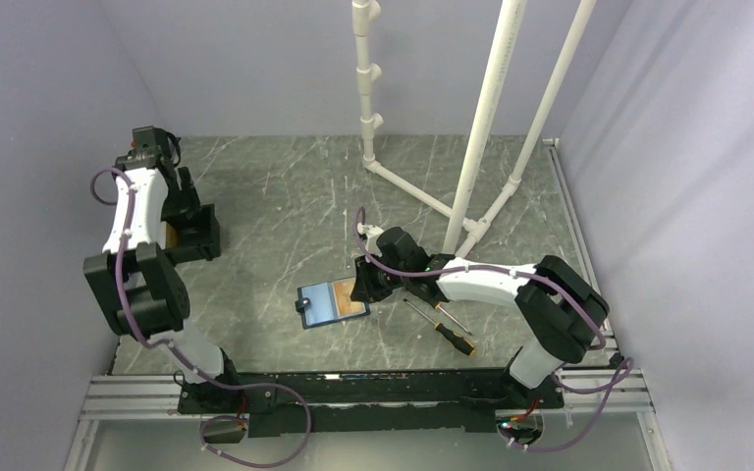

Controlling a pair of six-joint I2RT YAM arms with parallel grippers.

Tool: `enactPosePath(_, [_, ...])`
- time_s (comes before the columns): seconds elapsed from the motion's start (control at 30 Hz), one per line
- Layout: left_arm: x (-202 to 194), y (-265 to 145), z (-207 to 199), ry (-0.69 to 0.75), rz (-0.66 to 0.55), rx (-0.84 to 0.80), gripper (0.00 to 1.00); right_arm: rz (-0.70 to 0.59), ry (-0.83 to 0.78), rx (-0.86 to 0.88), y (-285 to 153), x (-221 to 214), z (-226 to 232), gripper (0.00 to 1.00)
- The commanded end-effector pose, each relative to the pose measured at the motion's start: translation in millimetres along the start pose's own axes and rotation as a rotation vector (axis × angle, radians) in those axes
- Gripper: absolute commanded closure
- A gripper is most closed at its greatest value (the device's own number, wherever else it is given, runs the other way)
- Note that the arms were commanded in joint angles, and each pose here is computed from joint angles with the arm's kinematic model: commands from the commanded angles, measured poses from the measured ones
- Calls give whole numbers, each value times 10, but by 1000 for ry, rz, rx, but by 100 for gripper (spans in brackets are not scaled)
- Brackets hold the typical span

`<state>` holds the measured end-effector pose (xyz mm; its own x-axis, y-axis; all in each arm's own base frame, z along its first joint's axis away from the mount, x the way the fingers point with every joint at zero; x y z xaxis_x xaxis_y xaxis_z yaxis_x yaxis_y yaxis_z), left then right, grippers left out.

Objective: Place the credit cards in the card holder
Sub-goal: Pick up the credit card from the storage box.

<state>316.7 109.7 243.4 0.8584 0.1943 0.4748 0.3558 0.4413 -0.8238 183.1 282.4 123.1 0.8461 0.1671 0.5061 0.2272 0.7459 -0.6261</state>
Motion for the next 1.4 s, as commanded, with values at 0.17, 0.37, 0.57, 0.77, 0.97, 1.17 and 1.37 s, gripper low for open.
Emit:
enactPosePath(0.17, [154, 637, 200, 119, 90, 74, 6, -58, -13, 89, -99, 84, 126, 81])
enactPosePath(0.37, [68, 1054, 145, 138, 198, 118, 14, -64, -16, 85, -113, 92, 127, 81])
enactPosePath(0.57, [32, 1181, 134, 148, 228, 139, 20, -52, -6, 87, -82, 83, 105, 81])
enactPosePath(0.77, [32, 1222, 175, 145, 237, 169, 30, -45, -1, 84, -59, 80, 84, 81])
enactPosePath(0.97, [59, 1255, 205, 145, 245, 191, 40, -42, 2, 86, -48, 79, 75, 81])
enactPosePath(1.17, [99, 1206, 214, 141, 236, 179, 47, -38, 6, 85, -38, 78, 66, 81])
enactPosePath(1.37, [100, 1160, 214, 135, 225, 164, 52, -38, 8, 90, -39, 73, 68, 81])
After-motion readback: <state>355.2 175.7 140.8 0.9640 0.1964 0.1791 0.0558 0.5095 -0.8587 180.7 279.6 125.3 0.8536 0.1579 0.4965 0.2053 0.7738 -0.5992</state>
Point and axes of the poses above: each gripper's point midway between its finger pads, its own y axis out along the fingers, its own z axis along the line the jaws close on, x = y × z, the point moved 9 cm from there along -y, back along the fingers, and after that the axes turned 9 degrees about y, right-handed, at the moved point
